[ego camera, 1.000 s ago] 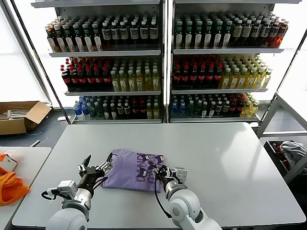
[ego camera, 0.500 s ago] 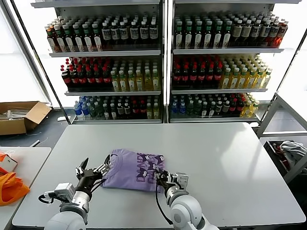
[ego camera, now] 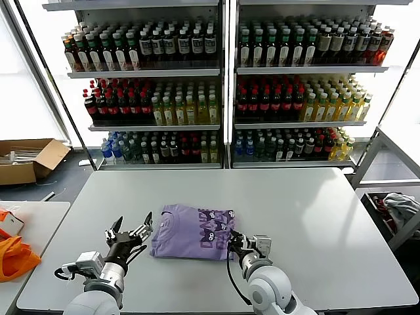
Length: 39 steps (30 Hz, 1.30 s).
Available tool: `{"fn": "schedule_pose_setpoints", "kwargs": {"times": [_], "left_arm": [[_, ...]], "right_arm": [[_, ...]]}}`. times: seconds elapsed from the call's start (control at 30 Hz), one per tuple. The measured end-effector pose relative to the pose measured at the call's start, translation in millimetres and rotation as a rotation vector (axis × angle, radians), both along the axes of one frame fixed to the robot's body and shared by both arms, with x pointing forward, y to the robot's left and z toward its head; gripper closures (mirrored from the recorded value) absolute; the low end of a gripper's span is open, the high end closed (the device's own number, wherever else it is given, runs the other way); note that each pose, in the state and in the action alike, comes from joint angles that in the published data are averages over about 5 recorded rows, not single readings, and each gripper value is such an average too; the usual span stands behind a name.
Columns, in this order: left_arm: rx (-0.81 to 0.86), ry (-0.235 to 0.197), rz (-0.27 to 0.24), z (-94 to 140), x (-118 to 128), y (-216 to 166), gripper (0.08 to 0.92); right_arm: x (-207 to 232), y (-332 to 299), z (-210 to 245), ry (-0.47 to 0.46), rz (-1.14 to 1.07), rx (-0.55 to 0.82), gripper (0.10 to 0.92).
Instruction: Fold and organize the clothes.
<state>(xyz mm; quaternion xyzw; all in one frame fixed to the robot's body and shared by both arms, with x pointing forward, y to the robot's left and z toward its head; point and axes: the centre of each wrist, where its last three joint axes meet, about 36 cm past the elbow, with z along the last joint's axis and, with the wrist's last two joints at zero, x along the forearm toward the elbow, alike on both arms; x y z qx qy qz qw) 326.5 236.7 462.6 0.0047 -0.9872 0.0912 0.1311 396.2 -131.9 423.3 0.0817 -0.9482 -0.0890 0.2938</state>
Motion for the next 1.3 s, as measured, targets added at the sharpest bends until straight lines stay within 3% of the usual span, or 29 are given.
{"fn": "schedule_pose_setpoints", "kwargs": {"times": [0.4, 0.5, 0.9, 1.17, 1.3], "left_arm": [[-0.019, 0.004, -0.013, -2.2, -0.1, -9.5, 0.176], [-0.02, 0.007, -0.014, -3.0, -0.9, -10.0, 0.177], [-0.03, 0.019, -0.024, -7.2, -4.0, -16.3, 0.177], [-0.03, 0.018, -0.027, -7.0, -8.4, -14.3, 0.177], [-0.03, 0.012, -0.03, -4.9, -10.4, -13.7, 0.177]], "right_arm": [[15.3, -52.8, -4.0, -0.032, -0.028, -0.113, 0.912], [13.9, -59.9, -4.3, -0.043, -0.026, -0.132, 0.868], [-25.4, -48.4, 19.2, -0.132, 0.044, -0.134, 0.524], [-39.9, -42.3, 17.8, -0.097, 0.049, -0.1, 0.291], [-43.5, -41.8, 14.6, -0.064, 0.037, -0.073, 0.213]]}}
